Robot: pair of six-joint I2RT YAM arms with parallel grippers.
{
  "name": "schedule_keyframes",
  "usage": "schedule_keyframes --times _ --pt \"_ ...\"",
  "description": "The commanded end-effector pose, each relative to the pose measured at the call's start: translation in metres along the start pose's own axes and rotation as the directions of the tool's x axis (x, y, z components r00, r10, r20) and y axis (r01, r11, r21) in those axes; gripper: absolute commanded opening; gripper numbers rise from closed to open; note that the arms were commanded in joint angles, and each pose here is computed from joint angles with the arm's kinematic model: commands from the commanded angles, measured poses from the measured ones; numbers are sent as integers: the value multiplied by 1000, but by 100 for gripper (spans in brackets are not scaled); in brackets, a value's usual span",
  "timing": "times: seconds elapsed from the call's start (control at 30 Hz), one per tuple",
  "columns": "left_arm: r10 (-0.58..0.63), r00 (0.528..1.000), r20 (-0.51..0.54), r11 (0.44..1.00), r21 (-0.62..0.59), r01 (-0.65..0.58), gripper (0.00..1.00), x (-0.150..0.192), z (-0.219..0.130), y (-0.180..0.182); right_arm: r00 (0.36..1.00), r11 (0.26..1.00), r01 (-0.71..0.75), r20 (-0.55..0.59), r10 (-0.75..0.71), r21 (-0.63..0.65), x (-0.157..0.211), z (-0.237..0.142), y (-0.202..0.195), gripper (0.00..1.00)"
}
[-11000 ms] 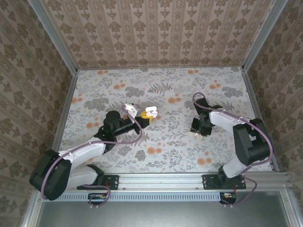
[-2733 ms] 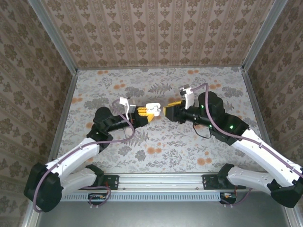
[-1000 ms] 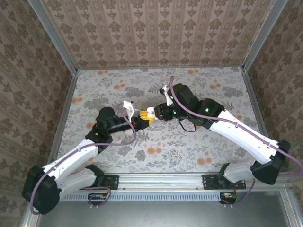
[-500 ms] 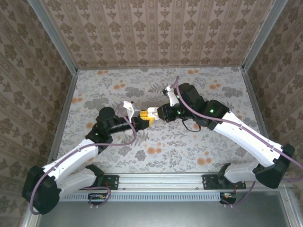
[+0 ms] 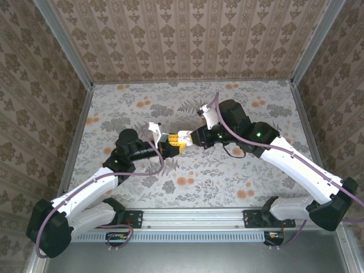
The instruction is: Insert the wireless bluetooth earbuds into the charging case
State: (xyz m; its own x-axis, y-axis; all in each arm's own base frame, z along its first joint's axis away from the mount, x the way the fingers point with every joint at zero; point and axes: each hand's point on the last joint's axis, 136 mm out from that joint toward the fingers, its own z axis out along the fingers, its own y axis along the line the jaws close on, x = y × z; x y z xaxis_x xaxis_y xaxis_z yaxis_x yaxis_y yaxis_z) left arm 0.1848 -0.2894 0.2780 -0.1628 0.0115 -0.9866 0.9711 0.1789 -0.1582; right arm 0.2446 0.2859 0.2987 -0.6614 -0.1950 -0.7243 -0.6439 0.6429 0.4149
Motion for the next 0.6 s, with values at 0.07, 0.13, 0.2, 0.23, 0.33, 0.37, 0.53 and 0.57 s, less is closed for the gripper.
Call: schedule_keyframes --times 0.07,0.13,0.2,0.23,0.33,0.37,0.53,0.57 --pt "47 996 74 997 51 -51 4 -25 -3 -14 998 994 64 4 -63 -87 6 -9 11 18" --pt "47 996 74 997 54 -51 4 -25 -3 -14 997 991 75 13 -74 -112 6 -12 13 18" --pt "47 996 76 997 59 -52 4 -25 -3 -15 996 985 92 15 -90 -148 6 -15 17 18" --pt "49 996 77 997 60 -53 4 -26 -3 -15 995 980 101 11 -100 -170 7 -15 19 19" --pt "47 996 76 997 64 -52 4 -25 -3 -16 992 968 123 1 -126 -219 9 -14 26 19" --pt "47 996 76 997 64 -52 4 -25 -3 -16 991 965 128 -4 -133 -230 10 -14 27 19" --pt "45 996 74 997 66 -50 5 -24 -3 -16 988 961 151 4 -154 -234 9 -14 27 18" --pt "45 996 73 997 65 -50 5 -24 -3 -16 988 961 155 12 -157 -230 8 -15 26 18"
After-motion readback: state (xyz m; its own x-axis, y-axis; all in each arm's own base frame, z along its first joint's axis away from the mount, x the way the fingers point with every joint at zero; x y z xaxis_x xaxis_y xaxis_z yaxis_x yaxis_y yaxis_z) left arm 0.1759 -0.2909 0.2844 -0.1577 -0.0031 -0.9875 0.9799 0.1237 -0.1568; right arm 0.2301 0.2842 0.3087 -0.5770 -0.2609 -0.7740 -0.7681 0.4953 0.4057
